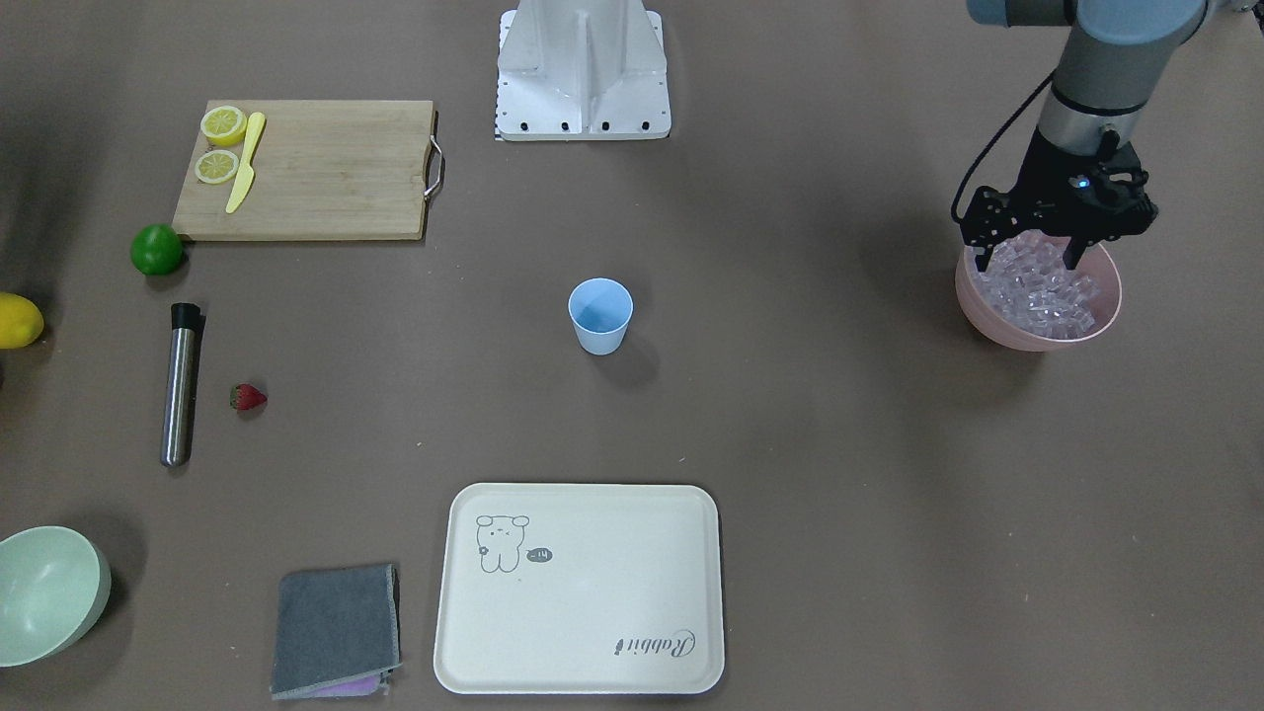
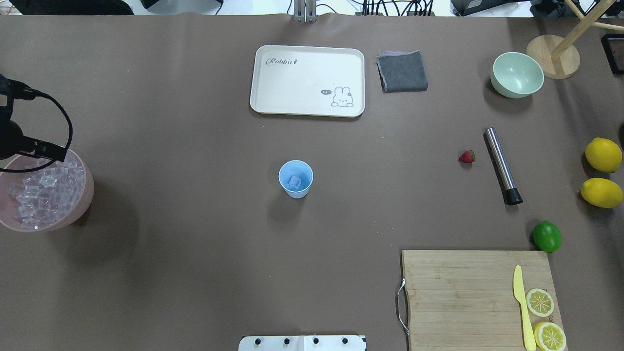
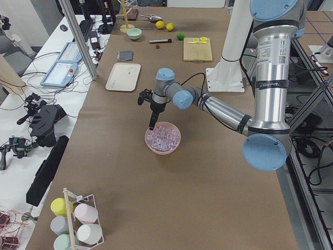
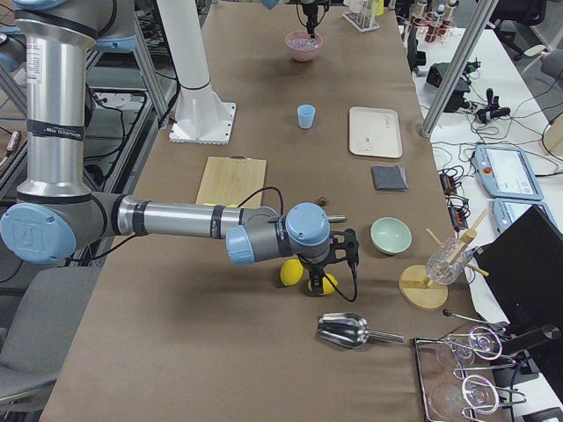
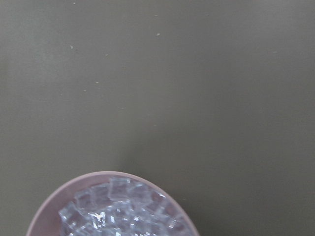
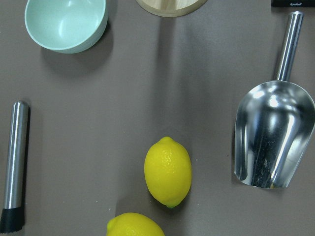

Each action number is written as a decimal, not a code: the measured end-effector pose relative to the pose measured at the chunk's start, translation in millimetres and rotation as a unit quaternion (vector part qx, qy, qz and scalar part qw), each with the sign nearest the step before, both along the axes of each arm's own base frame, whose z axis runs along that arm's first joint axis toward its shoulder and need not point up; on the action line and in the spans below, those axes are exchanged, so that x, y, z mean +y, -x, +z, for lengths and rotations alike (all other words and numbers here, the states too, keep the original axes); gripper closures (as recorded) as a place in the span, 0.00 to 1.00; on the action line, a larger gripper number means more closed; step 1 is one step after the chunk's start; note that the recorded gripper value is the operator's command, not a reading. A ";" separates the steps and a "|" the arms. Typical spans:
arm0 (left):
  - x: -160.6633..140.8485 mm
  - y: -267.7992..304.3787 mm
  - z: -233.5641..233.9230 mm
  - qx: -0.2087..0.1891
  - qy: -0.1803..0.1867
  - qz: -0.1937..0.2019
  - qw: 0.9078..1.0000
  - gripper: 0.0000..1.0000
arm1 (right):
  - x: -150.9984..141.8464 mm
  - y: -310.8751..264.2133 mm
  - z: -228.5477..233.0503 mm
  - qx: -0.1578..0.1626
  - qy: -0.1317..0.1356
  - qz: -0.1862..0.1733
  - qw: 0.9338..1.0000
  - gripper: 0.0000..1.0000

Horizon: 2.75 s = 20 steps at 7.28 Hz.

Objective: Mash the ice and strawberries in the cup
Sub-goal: 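Move the left gripper back over the pink bowl of ice, then close the left gripper on another ice cube in the bowl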

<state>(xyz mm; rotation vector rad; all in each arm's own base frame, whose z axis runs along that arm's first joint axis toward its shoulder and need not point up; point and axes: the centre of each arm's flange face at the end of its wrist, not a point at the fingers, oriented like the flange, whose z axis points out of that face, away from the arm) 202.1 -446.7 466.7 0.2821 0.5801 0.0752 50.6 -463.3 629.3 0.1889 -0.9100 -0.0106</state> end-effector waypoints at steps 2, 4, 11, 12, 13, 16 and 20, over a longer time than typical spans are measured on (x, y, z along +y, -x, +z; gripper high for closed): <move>4.2 9.3 23.1 -0.010 0.007 0.001 1.000 0.03 | 0.3 0.0 1.0 0.000 0.001 0.000 1.000 0.00; 4.4 8.2 36.2 -0.017 0.017 0.000 1.000 0.03 | 0.7 -0.1 4.7 0.001 0.004 0.000 1.000 0.00; 13.3 -25.9 58.4 -0.025 0.050 0.008 0.998 0.03 | -14.2 -2.2 8.1 0.018 0.004 0.005 1.000 0.00; 13.9 -26.3 62.0 -0.027 0.052 0.008 0.998 0.03 | -16.3 -2.2 8.5 0.018 0.004 0.005 1.000 0.00; 13.5 -27.2 65.0 -0.030 0.054 0.008 0.998 0.03 | -17.4 -2.2 8.6 0.018 0.004 0.005 1.000 0.00; 11.8 -33.3 71.9 -0.035 0.057 0.013 0.998 0.07 | -18.3 -2.2 8.2 0.018 0.003 0.005 1.000 0.00; 11.4 -38.8 75.4 -0.038 0.058 0.018 0.997 0.27 | -17.9 -2.1 8.7 0.017 0.004 0.005 1.000 0.00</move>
